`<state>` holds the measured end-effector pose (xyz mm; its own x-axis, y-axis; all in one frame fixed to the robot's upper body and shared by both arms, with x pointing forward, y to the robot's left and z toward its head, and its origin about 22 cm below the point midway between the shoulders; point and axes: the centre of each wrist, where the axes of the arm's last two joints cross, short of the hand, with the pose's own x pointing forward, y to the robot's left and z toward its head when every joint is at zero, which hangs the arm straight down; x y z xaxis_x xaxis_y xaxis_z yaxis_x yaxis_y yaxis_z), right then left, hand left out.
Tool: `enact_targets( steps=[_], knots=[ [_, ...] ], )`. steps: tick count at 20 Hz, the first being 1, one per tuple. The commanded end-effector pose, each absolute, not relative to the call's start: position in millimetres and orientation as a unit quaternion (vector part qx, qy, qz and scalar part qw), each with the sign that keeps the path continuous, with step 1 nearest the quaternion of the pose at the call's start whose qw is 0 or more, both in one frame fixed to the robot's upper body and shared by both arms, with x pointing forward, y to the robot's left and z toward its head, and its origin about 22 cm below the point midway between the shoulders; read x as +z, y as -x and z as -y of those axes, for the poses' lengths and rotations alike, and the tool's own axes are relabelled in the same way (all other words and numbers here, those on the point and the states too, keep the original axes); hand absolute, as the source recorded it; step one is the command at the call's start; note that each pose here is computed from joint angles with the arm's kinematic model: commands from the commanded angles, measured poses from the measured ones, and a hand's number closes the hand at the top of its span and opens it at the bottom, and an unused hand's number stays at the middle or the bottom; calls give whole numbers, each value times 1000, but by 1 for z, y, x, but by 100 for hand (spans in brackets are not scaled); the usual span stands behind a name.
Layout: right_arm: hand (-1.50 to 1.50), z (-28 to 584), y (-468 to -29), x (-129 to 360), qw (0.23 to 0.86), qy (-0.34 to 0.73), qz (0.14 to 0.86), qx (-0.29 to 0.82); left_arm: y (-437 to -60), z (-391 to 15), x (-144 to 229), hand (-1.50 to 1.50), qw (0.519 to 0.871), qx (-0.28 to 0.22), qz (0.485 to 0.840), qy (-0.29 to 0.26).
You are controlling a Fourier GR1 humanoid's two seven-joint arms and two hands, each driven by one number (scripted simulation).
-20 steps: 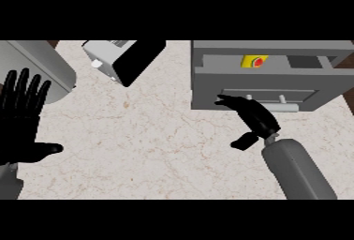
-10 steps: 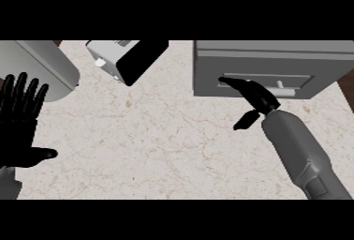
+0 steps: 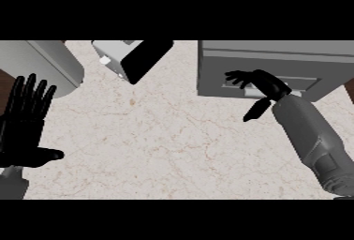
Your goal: Pick up the cup, place it into the drawer and close the drawer
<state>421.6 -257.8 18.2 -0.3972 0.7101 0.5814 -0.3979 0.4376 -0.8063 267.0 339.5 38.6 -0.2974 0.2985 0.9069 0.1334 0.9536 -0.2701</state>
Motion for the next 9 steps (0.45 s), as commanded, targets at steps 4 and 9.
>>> enact_targets(
  steps=[4, 9],
  knots=[
    [-150, 298, -430, 44, 564, 174, 636, 497, -281, -334, 47, -150, 572, 72, 807, 130],
    [-150, 278, -438, 50, 573, 171, 631, 493, -269, -328, 34, -150, 579, 49, 803, 134]
  ],
)
